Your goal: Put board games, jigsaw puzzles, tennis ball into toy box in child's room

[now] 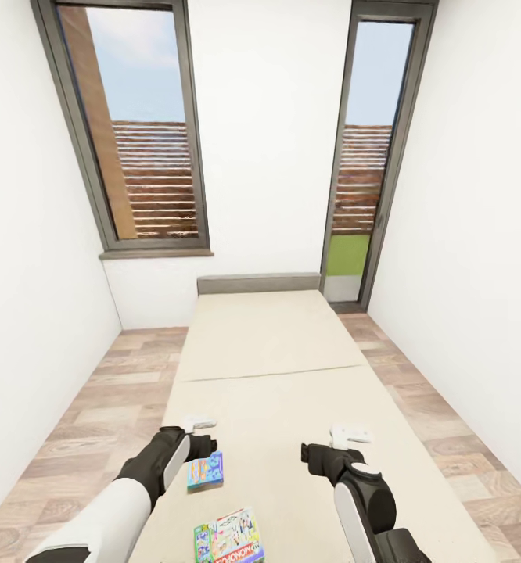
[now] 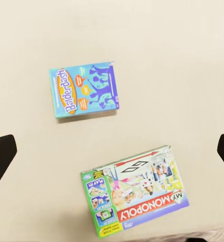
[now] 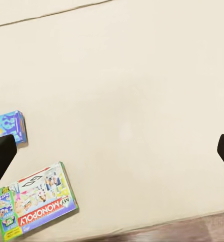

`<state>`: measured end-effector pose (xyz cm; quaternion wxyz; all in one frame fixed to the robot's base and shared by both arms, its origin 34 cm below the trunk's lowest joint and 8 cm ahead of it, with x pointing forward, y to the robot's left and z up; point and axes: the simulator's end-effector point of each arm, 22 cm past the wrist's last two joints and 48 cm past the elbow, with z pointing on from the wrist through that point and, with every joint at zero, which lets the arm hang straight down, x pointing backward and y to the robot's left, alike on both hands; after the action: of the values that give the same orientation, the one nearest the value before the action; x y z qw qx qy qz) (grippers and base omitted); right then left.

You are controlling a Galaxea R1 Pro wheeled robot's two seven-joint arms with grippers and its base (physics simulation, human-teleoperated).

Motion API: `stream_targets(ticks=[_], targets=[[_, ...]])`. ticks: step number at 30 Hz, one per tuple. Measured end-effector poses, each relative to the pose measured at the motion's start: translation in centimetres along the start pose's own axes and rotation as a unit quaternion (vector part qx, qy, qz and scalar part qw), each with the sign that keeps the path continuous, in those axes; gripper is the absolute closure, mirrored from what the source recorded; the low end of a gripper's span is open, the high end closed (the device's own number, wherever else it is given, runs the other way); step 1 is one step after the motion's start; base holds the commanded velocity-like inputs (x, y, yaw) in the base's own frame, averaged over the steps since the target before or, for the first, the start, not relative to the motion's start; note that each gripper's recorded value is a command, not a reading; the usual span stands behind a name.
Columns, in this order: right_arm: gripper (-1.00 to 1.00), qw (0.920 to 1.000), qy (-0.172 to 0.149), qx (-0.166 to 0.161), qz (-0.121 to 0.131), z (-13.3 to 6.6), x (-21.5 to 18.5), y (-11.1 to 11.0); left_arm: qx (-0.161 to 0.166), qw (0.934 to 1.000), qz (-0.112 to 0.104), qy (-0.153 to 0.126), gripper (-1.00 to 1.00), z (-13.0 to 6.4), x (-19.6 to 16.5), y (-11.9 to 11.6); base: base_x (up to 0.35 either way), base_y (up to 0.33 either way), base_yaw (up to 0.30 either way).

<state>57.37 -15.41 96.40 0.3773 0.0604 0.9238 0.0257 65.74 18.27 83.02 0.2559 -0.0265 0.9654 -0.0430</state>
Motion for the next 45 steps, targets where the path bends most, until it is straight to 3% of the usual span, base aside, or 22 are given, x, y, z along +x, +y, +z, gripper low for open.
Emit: stream_targets(ticks=[11, 45], targets=[[-1.00, 0.9995, 0.031, 0.002, -0.010, 0.5, 1.1, -0.2, 0.002, 1.0000, 0.001, 0.007, -1.00, 0.7, 0.7, -0.3, 0.000, 0.000, 0.000], [-1.00, 0.9968, 0.078, 0.006, -0.015, 2.1, 3.6, -0.7, 0.009, 0.9994, -0.005, 0.032, -1.00, 2.7, 2.9, -0.1, 0.000, 0.000, 0.000]])
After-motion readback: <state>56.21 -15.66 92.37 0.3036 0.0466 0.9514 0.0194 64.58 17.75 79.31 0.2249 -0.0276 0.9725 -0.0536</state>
